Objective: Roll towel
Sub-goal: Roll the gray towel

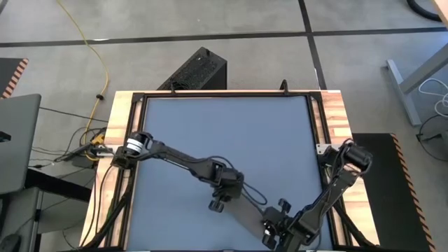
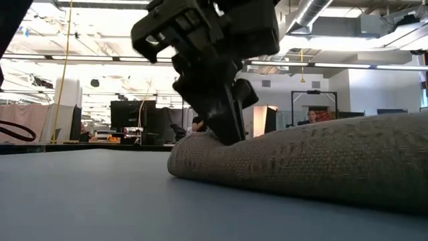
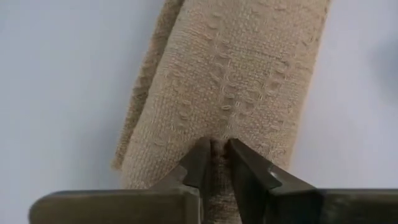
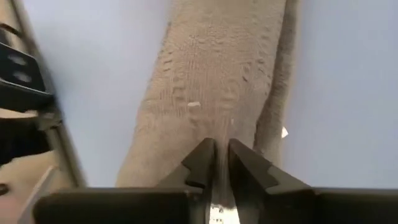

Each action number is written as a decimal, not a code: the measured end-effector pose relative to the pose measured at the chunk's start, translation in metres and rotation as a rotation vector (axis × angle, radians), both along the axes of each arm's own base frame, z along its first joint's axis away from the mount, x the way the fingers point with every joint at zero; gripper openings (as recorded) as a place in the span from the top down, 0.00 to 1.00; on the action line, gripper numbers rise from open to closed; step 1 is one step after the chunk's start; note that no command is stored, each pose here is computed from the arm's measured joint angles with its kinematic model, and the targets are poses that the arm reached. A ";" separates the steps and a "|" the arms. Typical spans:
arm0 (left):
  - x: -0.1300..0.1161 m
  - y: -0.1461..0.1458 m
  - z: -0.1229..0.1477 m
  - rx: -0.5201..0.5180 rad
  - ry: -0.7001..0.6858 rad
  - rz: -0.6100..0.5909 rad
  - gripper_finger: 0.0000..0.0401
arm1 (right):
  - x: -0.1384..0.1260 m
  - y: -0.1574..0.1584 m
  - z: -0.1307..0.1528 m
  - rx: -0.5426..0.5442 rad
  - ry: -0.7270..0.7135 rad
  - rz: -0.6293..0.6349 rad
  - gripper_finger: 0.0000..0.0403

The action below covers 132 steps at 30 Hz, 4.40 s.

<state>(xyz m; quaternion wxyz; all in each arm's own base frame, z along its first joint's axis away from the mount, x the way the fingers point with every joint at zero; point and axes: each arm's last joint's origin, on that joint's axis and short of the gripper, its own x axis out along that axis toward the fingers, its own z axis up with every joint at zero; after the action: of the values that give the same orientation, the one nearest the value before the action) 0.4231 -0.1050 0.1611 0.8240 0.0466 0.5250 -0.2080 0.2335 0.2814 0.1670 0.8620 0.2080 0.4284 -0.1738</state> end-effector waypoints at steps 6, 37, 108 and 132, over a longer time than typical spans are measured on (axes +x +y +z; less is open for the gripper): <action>-0.004 0.000 -0.009 -0.032 0.006 -0.004 0.94 | -0.014 -0.001 0.030 0.039 -0.047 0.025 0.75; -0.005 -0.024 -0.021 -0.190 0.026 -0.076 0.95 | -0.006 -0.020 -0.038 -0.245 0.102 0.054 0.93; -0.118 -0.023 0.037 -0.222 0.500 0.669 1.00 | -0.023 -0.109 0.013 -0.105 -0.285 0.735 0.95; -0.166 0.025 -0.016 0.250 0.623 0.442 1.00 | -0.028 -0.100 0.018 -0.171 -0.359 0.725 0.95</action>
<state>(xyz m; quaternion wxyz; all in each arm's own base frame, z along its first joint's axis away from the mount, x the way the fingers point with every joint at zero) 0.2571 -0.0804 0.1453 0.6384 -0.0329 0.7682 0.0356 0.2059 0.1818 0.1851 0.9427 -0.0017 0.3005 0.1450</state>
